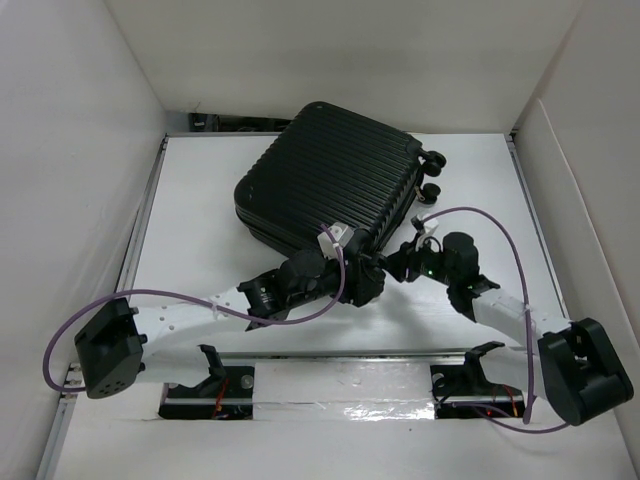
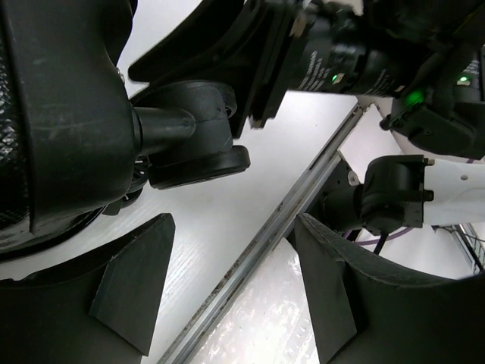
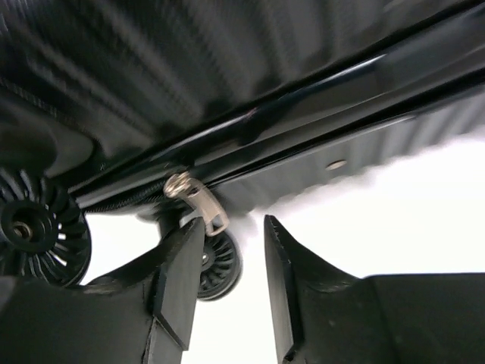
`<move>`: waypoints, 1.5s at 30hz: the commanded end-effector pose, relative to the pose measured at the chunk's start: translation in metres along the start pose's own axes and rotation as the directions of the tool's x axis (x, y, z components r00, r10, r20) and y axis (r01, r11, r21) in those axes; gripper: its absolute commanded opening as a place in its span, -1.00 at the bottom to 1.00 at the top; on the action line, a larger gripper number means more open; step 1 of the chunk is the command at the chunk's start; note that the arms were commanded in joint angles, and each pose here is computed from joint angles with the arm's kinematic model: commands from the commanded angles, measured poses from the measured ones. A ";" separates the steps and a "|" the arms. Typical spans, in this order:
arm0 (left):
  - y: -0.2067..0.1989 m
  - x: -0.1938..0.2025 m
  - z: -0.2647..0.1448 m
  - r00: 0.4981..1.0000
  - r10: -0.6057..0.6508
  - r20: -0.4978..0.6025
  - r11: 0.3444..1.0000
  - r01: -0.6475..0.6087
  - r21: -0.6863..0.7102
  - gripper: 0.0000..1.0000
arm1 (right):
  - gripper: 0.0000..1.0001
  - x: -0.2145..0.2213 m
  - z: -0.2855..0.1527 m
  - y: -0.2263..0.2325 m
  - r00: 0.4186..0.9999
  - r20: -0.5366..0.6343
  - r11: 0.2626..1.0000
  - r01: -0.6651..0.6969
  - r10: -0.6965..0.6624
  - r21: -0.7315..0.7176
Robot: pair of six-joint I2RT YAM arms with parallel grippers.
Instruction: Pack the luggage
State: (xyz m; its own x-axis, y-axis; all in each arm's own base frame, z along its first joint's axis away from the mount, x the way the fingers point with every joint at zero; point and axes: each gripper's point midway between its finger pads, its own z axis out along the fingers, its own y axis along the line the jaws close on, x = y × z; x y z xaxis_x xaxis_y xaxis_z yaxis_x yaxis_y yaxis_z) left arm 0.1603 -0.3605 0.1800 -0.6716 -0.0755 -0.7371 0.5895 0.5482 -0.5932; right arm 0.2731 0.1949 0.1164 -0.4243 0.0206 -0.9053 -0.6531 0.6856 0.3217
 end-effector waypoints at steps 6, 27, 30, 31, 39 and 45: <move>-0.023 -0.029 0.005 0.996 0.002 0.084 0.998 -0.007 0.057 0.24 | -0.08 -0.017 0.014 0.022 0.994 0.040 0.987 0.102 -0.098 -0.123; -0.014 -0.031 0.014 0.995 0.016 0.096 1.000 -0.017 0.008 0.22 | -0.69 -0.032 0.022 0.021 0.971 0.110 0.959 0.228 -0.211 -0.169; -0.016 -0.032 0.016 0.995 0.010 0.101 1.000 -0.012 0.020 0.21 | -1.00 -0.035 0.019 0.024 0.976 0.142 0.971 0.185 -0.164 -0.150; -0.017 -0.033 0.017 0.995 0.006 0.104 1.000 -0.009 0.023 0.21 | -1.00 -0.031 0.018 0.022 0.978 0.143 0.978 0.169 -0.151 -0.123; -0.028 -0.048 0.028 0.989 -0.002 0.147 0.999 -0.005 0.047 0.15 | -1.00 -0.011 0.006 0.052 0.985 0.156 0.995 0.081 -0.071 -0.058; -0.036 -0.070 0.042 0.979 -0.011 0.203 0.999 0.003 0.039 0.02 | -1.00 0.010 -0.004 0.085 0.980 0.196 0.999 -0.014 0.024 -0.052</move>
State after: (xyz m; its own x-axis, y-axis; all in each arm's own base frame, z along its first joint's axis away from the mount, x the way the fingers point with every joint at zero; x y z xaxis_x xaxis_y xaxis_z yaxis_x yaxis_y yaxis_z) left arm 0.1668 -0.3897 0.1708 -0.6841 -0.0558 -0.7272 0.5773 0.5680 -0.5866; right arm 0.2472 0.2203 0.1209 -0.3148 0.1121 -0.9425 -0.5927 0.7524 0.2874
